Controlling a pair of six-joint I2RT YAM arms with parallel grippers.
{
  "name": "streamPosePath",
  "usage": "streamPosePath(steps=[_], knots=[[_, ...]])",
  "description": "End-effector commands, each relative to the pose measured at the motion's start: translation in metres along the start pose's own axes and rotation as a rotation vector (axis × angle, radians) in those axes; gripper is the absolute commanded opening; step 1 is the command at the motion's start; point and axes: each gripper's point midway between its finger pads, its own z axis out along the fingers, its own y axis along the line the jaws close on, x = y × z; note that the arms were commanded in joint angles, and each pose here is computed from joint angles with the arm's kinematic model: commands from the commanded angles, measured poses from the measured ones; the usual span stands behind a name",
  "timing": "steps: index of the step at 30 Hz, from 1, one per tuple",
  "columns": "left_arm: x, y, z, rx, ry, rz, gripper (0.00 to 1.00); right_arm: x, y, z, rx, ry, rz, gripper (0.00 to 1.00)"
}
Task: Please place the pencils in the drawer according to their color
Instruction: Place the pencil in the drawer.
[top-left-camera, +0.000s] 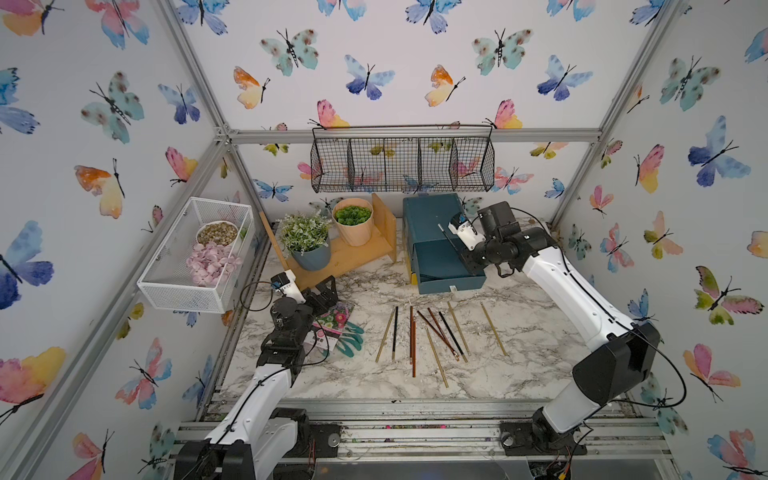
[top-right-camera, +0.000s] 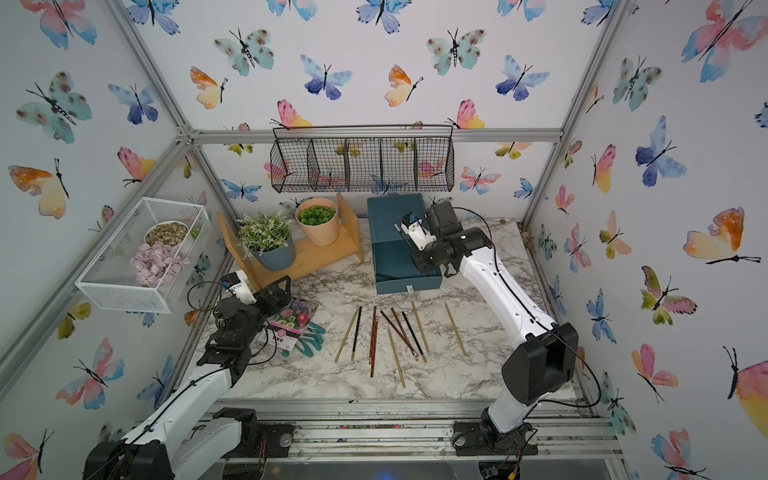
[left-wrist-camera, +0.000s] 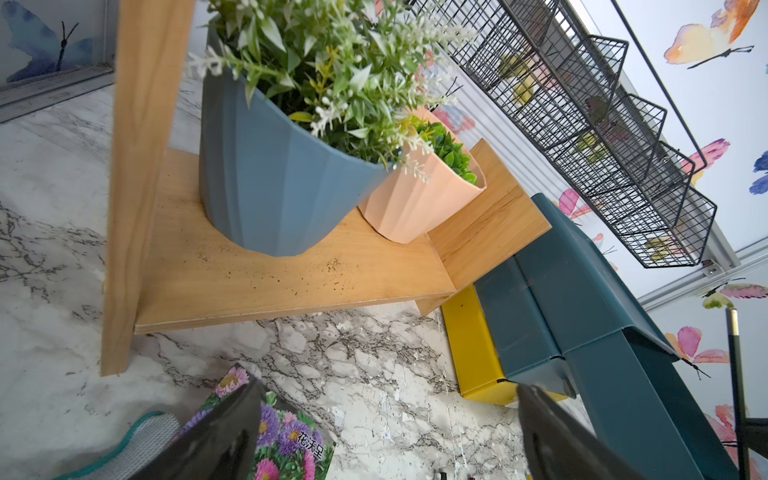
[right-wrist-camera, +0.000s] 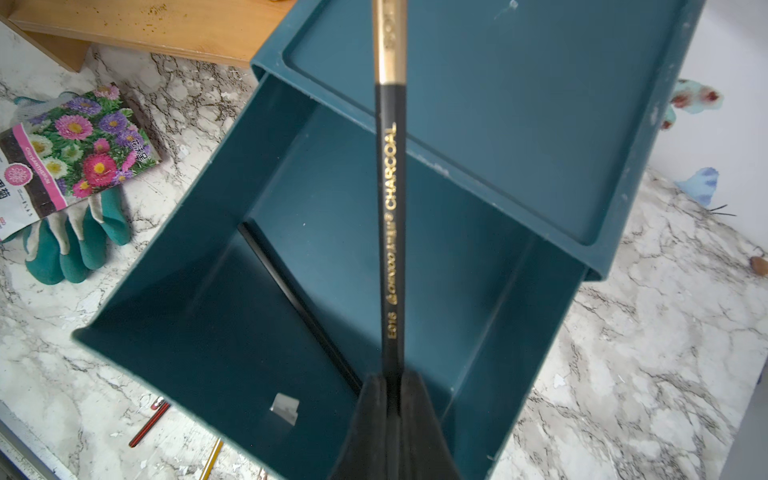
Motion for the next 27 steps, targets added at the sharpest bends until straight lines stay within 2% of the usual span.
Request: streamPosePath(steps=[1,5,9,17,27], knots=[[-0.002,-0.005,-0.002,0.015,-0.006,0.000,0.98,0.013,0.003,0.005,0.003,0.050,0.007,0.16],[-0.002,-0.005,-0.002,0.017,-0.008,0.001,0.98,0.012,0.003,0.007,0.007,0.053,0.011,0.25],[-0.003,-0.005,-0.003,0.014,-0.011,0.001,0.98,0.011,0.002,0.006,0.013,0.051,0.015,0.28],[-0.004,-0.005,-0.003,0.012,-0.014,-0.001,0.98,-0.006,0.002,-0.010,0.024,-0.020,0.063,0.28],[-0.006,-0.002,-0.004,-0.003,-0.027,-0.008,0.98,0.002,0.009,-0.051,0.058,-0.203,0.269,0.28]])
